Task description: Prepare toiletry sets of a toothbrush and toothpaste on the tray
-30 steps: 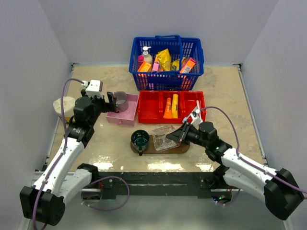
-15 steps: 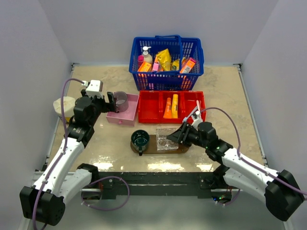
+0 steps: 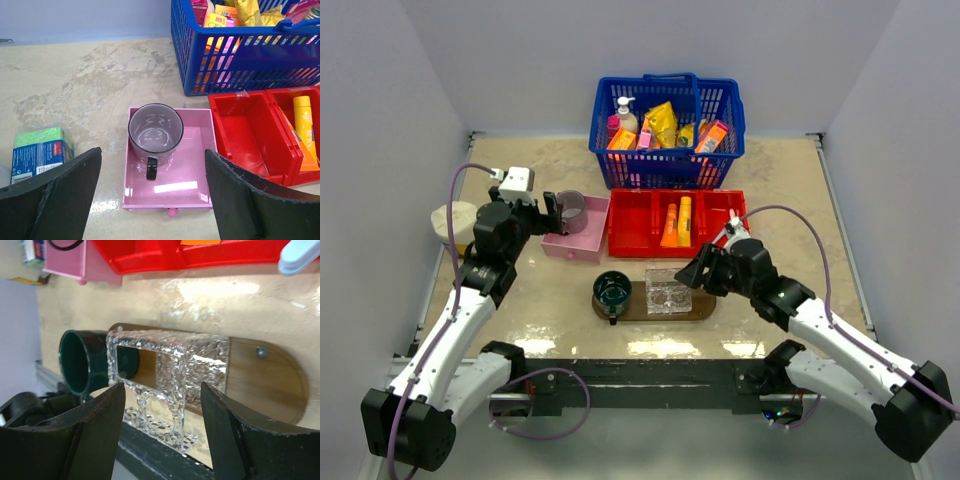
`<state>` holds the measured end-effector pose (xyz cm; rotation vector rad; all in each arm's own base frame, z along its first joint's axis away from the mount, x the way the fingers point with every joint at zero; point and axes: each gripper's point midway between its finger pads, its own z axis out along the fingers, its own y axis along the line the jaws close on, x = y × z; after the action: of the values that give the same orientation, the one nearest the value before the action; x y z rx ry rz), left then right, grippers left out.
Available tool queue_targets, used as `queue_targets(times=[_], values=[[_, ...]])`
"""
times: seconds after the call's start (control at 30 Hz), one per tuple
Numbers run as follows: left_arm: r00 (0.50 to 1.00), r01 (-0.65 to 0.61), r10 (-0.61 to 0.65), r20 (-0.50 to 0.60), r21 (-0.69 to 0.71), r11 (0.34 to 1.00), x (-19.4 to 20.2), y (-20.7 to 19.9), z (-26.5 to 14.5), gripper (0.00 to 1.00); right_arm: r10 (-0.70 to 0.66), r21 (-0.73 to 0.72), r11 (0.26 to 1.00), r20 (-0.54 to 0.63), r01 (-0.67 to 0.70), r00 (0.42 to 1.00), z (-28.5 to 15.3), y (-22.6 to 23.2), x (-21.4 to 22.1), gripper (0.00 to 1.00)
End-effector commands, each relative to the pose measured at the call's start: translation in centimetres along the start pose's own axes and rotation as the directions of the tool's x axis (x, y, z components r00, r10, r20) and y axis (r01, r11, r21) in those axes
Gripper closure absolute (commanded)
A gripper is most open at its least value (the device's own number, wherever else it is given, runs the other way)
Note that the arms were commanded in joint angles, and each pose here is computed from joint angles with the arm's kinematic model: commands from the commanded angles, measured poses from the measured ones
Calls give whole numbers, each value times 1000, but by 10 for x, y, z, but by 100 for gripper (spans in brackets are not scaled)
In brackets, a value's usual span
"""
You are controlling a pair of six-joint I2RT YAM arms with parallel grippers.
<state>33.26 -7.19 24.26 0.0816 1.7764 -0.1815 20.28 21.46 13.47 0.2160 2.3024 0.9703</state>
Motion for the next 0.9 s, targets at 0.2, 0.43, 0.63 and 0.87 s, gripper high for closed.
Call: queue_targets(times=[0.2,0.43,0.63,0.87], values=[[998,-11,10,58,8,1000,-18,-3,-3,12,-223,249,941,-60,231,973,-15,-12,-16,40],[998,-10,9,58,13,1000,-19,-4,-2,12,-260,281,915,-140,290,955,-18,-10,11,47],[998,-8,7,57,14,1000,-19,-4,-2,12,-273,299,906,-129,300,953,-20,-12,8,50],[998,-8,7,59,10,1000,-19,-3,-3,12,-313,332,878,-146,344,938,-14,-12,11,55]])
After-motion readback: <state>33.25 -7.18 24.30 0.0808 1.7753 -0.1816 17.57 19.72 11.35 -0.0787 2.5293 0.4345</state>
